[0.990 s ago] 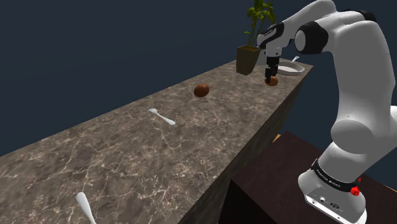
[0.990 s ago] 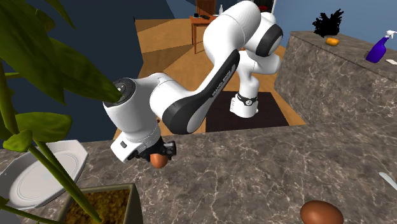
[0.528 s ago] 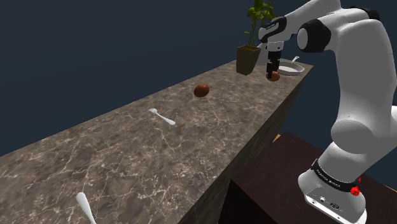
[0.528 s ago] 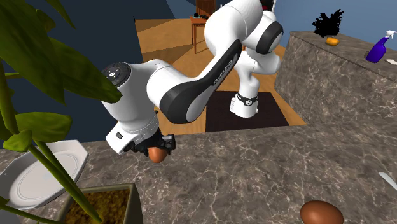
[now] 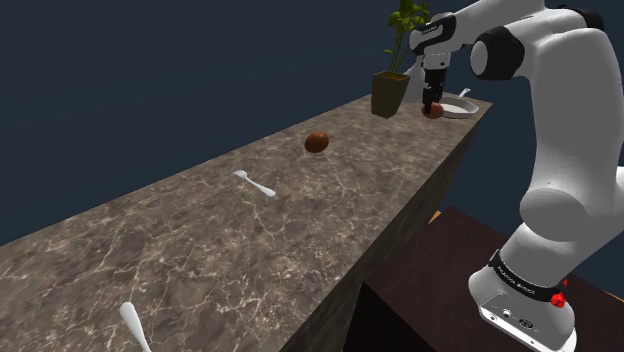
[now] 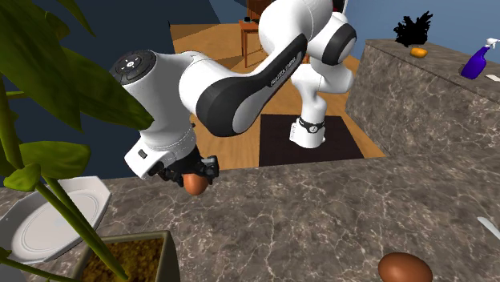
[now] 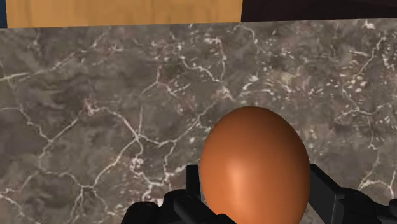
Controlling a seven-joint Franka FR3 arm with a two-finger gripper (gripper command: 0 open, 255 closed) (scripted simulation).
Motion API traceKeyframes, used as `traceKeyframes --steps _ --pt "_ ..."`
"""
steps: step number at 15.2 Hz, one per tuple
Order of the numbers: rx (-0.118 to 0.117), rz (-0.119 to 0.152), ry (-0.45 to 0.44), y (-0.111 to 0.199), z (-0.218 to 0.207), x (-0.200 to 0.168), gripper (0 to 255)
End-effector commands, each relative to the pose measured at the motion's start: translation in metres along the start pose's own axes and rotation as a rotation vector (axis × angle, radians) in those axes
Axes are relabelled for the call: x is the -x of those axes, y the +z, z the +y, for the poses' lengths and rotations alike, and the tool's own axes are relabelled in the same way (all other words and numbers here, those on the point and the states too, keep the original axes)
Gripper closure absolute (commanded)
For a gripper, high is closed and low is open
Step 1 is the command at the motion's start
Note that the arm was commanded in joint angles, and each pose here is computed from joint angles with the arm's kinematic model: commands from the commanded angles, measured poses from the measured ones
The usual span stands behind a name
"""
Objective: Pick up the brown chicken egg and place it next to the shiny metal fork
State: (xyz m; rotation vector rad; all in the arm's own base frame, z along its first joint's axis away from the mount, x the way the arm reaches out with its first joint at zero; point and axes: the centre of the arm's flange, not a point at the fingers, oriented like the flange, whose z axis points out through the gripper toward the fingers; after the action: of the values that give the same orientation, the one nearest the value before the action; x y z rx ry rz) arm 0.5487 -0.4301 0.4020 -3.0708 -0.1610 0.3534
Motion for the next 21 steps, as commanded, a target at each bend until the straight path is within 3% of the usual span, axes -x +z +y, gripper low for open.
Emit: traceKeyframes --steps 1,11,21 --pt "0.000 0.000 0.000 -0.011 -0.001 0.002 255" --pt "0.000 0.000 0.000 -0.057 -0.004 0.013 255" --pt "0.000 0.000 0.000 -0.058 -0.131 -0.023 255"
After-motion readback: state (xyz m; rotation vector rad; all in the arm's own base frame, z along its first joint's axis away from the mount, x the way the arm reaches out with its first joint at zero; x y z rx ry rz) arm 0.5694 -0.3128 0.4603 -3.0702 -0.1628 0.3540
